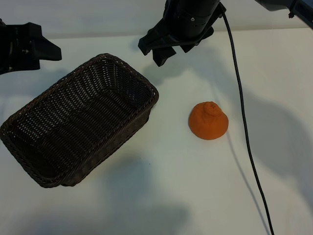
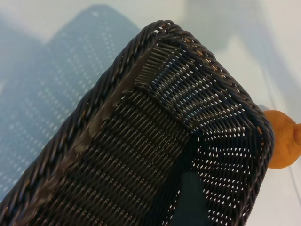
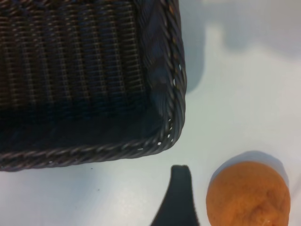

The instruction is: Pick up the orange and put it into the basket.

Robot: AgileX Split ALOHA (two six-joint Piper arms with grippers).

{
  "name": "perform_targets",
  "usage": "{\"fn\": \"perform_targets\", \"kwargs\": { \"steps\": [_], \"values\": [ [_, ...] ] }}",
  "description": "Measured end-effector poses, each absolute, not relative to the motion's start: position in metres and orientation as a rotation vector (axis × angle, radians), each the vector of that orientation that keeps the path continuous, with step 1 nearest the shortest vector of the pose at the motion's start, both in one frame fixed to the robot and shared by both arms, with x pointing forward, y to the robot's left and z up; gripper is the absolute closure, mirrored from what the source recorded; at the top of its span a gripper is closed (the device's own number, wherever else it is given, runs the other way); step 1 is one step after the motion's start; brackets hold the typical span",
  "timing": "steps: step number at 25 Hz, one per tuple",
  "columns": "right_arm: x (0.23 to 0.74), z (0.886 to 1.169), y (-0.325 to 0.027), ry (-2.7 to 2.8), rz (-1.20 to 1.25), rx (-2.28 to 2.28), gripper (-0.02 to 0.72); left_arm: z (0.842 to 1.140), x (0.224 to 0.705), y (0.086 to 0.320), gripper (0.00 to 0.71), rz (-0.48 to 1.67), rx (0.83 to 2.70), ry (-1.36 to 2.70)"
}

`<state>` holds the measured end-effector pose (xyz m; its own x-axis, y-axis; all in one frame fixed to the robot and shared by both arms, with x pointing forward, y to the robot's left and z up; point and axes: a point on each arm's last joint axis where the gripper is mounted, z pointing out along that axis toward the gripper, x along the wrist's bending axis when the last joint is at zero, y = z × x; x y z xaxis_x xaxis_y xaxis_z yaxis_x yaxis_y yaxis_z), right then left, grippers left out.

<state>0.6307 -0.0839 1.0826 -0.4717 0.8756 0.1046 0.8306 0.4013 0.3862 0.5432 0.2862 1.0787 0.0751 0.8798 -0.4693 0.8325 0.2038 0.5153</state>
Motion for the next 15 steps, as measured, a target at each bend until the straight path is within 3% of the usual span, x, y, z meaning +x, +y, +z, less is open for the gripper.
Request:
{"fn": "perform_targets", "kwargs": {
  "steps": [15],
  "values": [
    [0.6307, 1.0826, -0.0839, 2.532, 0.595, 1.549, 0.110, 1.0806, 0.5474, 0.2888, 0.122, 0.143, 1.577, 1.736]
  ]
}}
